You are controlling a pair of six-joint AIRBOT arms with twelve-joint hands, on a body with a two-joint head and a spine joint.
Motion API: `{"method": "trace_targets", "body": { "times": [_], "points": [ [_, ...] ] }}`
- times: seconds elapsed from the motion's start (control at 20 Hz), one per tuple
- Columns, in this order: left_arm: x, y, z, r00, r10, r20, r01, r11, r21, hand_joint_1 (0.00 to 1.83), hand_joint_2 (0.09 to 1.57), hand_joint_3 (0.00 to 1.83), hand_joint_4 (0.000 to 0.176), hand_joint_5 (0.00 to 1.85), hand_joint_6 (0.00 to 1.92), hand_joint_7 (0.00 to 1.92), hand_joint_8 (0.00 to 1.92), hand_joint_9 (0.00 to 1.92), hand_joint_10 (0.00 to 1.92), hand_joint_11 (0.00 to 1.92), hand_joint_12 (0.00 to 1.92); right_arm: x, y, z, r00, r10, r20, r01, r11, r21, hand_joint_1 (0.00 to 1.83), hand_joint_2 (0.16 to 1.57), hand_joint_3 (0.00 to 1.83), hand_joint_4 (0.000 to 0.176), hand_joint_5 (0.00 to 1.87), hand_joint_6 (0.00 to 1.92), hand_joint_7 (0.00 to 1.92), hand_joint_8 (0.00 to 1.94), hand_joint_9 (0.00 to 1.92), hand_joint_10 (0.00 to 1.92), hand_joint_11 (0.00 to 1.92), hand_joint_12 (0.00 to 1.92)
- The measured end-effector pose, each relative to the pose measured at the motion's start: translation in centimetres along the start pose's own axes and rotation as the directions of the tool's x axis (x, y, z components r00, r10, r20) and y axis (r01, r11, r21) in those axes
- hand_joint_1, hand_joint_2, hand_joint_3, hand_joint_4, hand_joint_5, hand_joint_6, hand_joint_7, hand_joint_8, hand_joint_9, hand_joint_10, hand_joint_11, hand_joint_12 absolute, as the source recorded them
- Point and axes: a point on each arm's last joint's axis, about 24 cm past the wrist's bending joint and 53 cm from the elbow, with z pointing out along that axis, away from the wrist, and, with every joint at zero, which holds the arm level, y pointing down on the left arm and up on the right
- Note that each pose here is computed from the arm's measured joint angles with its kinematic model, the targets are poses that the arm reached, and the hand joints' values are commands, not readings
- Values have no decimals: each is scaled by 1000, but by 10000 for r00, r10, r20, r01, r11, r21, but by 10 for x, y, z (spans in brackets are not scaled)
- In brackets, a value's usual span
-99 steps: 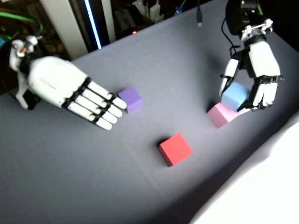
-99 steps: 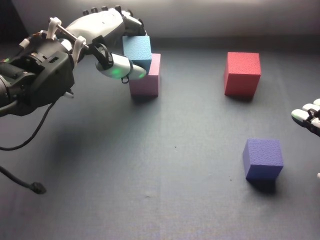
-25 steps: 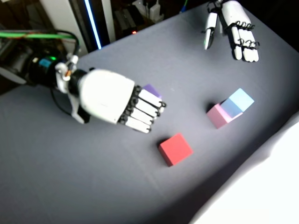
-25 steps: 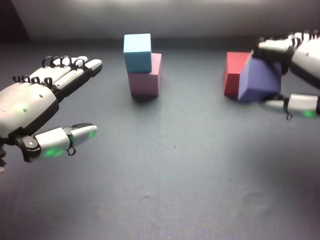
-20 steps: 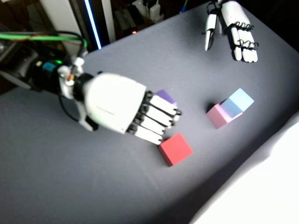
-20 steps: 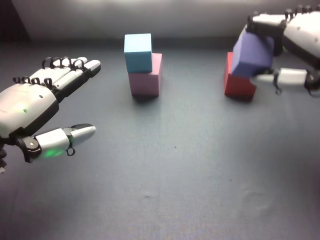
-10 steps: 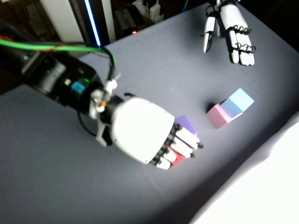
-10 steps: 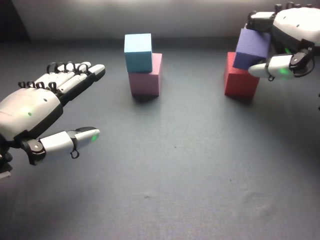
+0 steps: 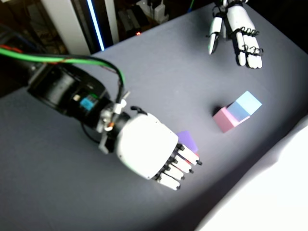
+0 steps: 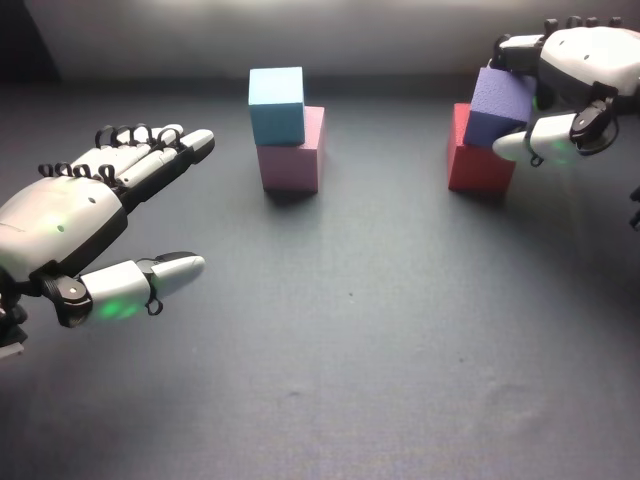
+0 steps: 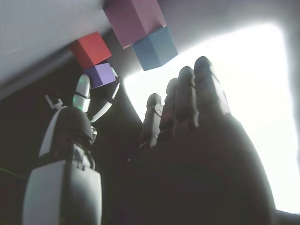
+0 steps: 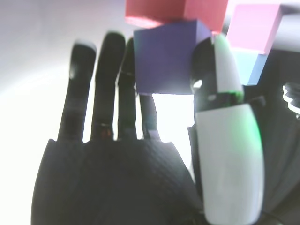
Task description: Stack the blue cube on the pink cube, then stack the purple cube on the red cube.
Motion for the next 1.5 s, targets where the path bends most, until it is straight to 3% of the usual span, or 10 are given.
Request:
{"method": "trace_targets", "body": {
  "times": [0.1, 0.3, 0.35, 0.4, 0.45, 0.55, 0.6, 0.65, 1.3, 1.5],
  "points": [
    [0, 0, 0, 10000, 1, -2, -1, 10000, -3, 517, 1287, 0, 137, 0, 0, 0, 0, 0, 0, 0, 0, -1, -2, 0, 10000, 7, 10, -7, 10000, 46, 1000, 1256, 0, 0, 269, 672, 405, 580, 200, 988, 1, 1651],
    [0, 0, 0, 10000, -8, 3, 8, 10000, -12, 497, 1286, 0, 133, 0, 0, 0, 0, 0, 0, 0, 0, 1, -4, 0, 10000, 60, -77, -59, 9999, 139, 849, 1244, 0, 0, 61, 57, 250, 41, 115, 567, 0, 1363],
    [0, 0, 0, 10000, -13, 8, 13, 10000, -11, 500, 1291, 1, 128, 0, 0, 0, 0, 0, 0, 0, 0, 1, -4, 0, 9999, 67, -86, -66, 9999, 147, 898, 1218, 0, 25, 34, 19, 338, 90, 98, 1003, 0, 1702],
    [0, 0, 0, 10000, -12, 0, 12, 10000, -5, 500, 1292, 1, 136, 0, 0, 0, 0, 0, 0, 0, 0, 1, -4, 0, 9999, 72, -84, -71, 9999, 145, 885, 1211, 0, 57, 6, 3, 179, 30, 19, 779, 0, 1636],
    [0, 1, 0, 10000, -15, -4, 15, 10000, -15, 512, 1294, 1, 141, 0, 0, 0, 0, 0, 0, 0, 0, 3, -3, 0, 9999, 86, -120, -84, 9999, 131, 781, 1195, 4, 156, 0, 0, 6, 0, 0, 63, 0, 1252],
    [0, 1, -1, 10000, -18, -1, 18, 10000, -37, 505, 1295, 2, 154, 0, 0, 0, 0, 0, 0, 0, 0, 7, 0, -1, 9998, 82, -191, -80, 9999, 87, 763, 1211, 0, 172, 0, 0, 0, 0, 0, 12, 0, 868],
    [0, 1, -1, 10000, -10, -13, 10, 10000, -36, 520, 1296, 1, 147, 0, 0, 0, 0, 0, 0, 0, 0, 9, 2, -1, 9997, 101, -220, -100, 9999, 32, 733, 1188, 11, 175, 0, 0, 0, 0, 0, 2, 0, 173],
    [1, 2, -1, 10000, -15, -17, 15, 10000, -44, 527, 1299, 2, 135, 0, 0, 0, 0, 0, 0, 0, 0, 11, 6, -2, 9997, 121, -203, -122, 9999, -69, 686, 1189, 16, 176, 0, 0, 0, 0, 0, 0, 0, 34],
    [-8, -9, -18, 9991, -226, 362, 219, 9996, 200, 459, 1280, 1, 159, 0, 0, 0, 0, 0, 0, 0, 0, 0, 21, -110, 9930, -734, 930, 863, 9859, -1434, 302, 1211, 21, 176, 0, 0, 0, 0, 0, 0, 0, 0],
    [-13, -16, -22, 9976, -309, 619, 282, 9986, 445, 331, 1277, 0, 132, 0, 0, 0, 0, 0, 0, 0, 0, -6, 4, -157, 9842, -1145, 1352, 1312, 9838, -1222, 179, 1170, 1, 176, 0, 0, 0, 0, 0, 0, 0, 0]
  ]
}}
